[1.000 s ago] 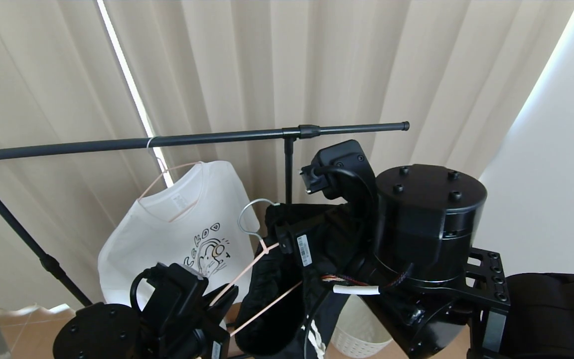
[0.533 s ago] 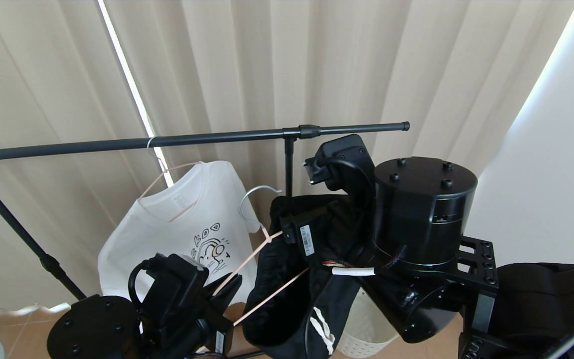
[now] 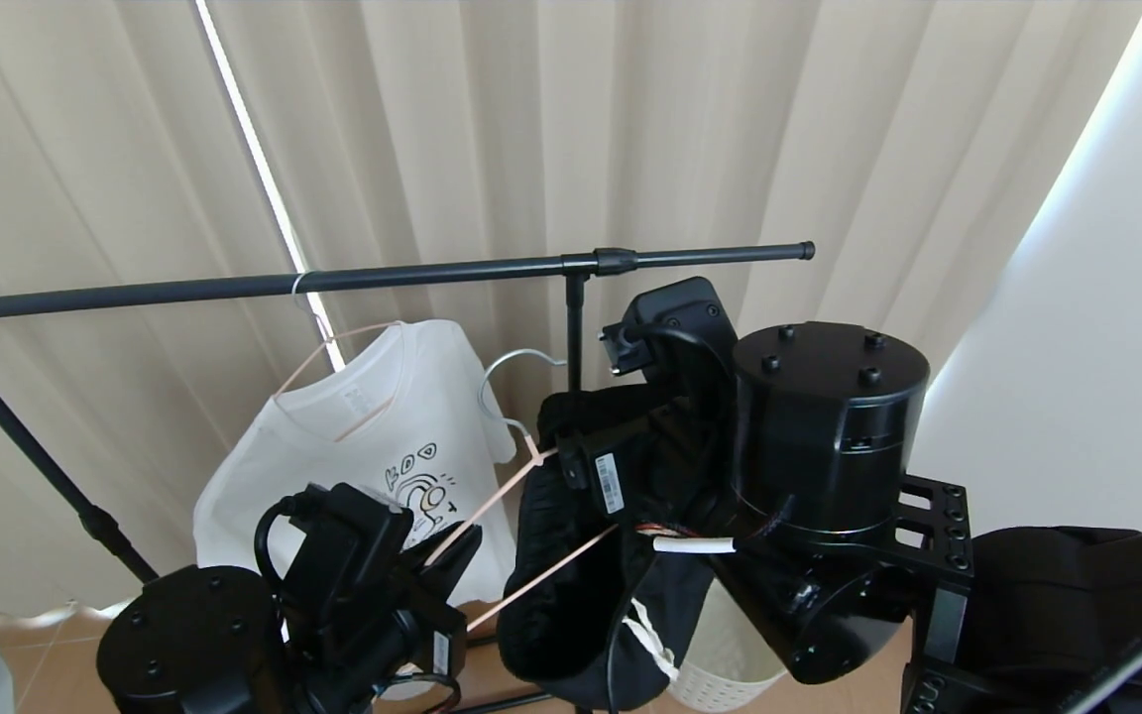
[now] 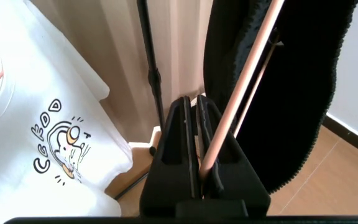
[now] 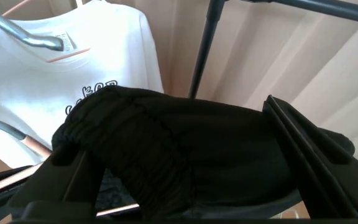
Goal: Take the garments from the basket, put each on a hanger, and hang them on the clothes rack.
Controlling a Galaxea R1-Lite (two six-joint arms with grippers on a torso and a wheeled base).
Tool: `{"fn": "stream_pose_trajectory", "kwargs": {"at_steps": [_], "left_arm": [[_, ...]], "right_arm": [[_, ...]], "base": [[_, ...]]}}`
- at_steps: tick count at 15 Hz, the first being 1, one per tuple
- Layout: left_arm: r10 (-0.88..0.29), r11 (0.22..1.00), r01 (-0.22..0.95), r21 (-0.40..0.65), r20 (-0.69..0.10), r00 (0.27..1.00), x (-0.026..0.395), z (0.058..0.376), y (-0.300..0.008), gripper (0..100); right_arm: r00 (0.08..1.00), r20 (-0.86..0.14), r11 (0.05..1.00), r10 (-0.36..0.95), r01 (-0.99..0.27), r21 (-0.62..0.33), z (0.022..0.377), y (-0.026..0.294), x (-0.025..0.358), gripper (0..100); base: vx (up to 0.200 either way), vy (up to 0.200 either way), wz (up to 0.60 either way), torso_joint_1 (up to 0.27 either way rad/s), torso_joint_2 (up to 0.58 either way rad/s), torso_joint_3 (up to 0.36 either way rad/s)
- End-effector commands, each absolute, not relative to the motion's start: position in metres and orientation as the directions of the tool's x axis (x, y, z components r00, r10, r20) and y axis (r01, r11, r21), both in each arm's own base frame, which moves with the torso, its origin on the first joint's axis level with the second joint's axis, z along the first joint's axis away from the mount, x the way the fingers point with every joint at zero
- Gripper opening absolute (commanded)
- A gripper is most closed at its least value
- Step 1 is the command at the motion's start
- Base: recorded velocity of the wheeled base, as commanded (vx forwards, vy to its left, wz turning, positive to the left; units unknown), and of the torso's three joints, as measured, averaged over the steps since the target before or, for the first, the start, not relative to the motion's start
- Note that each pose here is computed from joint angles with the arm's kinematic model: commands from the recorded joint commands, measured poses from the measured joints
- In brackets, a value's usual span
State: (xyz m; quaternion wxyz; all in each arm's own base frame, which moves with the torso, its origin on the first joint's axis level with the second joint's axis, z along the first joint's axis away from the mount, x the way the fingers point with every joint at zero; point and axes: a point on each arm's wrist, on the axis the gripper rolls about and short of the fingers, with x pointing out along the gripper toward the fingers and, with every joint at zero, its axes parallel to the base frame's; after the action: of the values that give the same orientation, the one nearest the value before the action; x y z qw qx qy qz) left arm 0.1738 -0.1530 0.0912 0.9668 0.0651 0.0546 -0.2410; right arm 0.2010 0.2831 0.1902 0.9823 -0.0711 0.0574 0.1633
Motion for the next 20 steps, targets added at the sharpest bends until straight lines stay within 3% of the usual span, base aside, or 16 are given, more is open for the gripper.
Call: {"fn": "stream_pose_trajectory", "kwargs": {"at_steps": [1,11,20], "left_arm": [[-0.435,0.888,0.449,0.096,-0.136,0.89,0.178,0.091,-0.148,0],[-0.398,0.905,0.414,0.101,-0.146,0.906,0.188,0.087,-0.147,0],[-0.351,0.929,0.36,0.09,-0.094,0.931,0.202,0.096,-0.141,0]], "right_arm": [[0.939,-0.138,0.935,0.315,-0.332,-0.123,0.19,0.283,0.2,100],[0.935,-0.132,0.931,0.329,-0.344,-0.119,0.193,0.283,0.192,100],[0.93,-0.129,0.926,0.344,-0.358,-0.119,0.196,0.283,0.185,100]], "base": [[0.0,0.0,0.0,0.0,0.0,0.0],[0.0,0.0,0.0,0.0,0.0,0.0],[0.0,0.0,0.0,0.0,0.0,0.0]]}}
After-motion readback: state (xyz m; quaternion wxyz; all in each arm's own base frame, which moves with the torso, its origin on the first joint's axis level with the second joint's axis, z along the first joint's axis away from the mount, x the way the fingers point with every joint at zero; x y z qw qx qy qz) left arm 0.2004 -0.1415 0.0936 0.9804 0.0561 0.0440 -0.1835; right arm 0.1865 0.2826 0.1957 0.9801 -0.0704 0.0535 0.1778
